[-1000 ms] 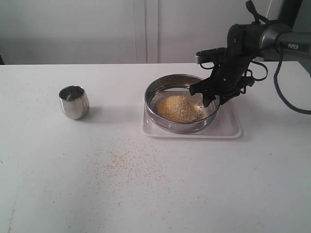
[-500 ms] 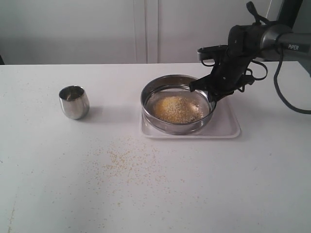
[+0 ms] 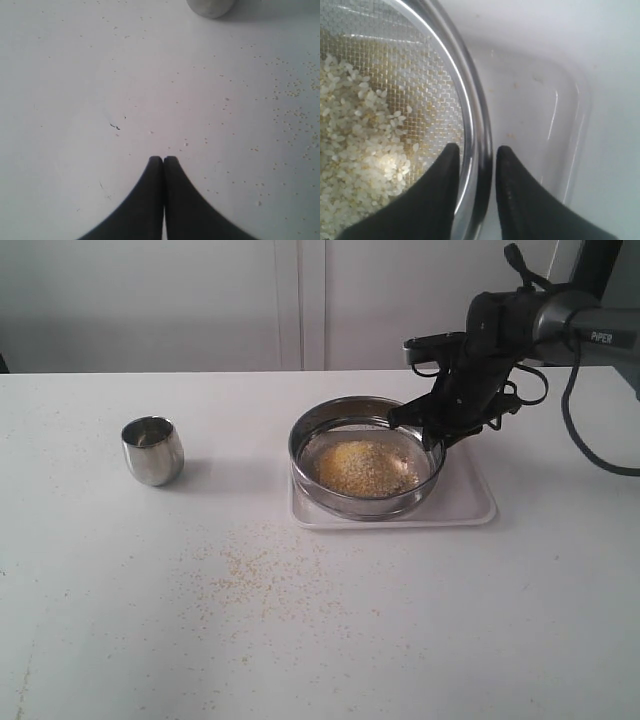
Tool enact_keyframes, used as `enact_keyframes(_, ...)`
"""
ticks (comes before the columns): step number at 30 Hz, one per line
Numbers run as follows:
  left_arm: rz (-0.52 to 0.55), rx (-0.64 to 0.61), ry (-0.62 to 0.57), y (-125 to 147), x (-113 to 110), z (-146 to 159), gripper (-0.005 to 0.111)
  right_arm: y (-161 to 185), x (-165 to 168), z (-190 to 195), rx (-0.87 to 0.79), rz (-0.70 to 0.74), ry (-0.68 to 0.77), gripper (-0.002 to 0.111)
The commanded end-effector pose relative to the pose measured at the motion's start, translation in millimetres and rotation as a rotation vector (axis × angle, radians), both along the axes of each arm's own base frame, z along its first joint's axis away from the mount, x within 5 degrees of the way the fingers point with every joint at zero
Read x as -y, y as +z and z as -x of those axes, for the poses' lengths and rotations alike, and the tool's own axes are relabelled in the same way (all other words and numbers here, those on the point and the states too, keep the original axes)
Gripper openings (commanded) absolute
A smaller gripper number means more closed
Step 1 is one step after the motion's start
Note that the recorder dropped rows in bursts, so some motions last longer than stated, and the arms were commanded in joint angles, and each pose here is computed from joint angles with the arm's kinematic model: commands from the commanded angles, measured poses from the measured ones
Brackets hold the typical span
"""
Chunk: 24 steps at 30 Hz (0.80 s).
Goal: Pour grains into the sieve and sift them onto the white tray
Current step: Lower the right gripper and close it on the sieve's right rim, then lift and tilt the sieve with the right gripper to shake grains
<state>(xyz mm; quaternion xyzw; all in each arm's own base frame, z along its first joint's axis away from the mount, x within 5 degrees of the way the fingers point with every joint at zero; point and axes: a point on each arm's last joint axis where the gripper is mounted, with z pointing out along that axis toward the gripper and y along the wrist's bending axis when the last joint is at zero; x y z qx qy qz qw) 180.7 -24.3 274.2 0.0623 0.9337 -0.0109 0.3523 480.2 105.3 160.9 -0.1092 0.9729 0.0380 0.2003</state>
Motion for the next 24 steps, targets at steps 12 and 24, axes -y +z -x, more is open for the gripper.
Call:
enact_keyframes(12,0.006,-0.005,0.005,-1.2,-0.3,2.1,0.000,-12.5,-1.1,-4.4,0.006,-0.006,-0.005,0.023)
enact_keyframes(24,0.006,-0.005,0.005,-1.2,-0.3,2.1,0.000,-13.9,-0.9,-3.1,-0.012,-0.004,-0.007,0.000)
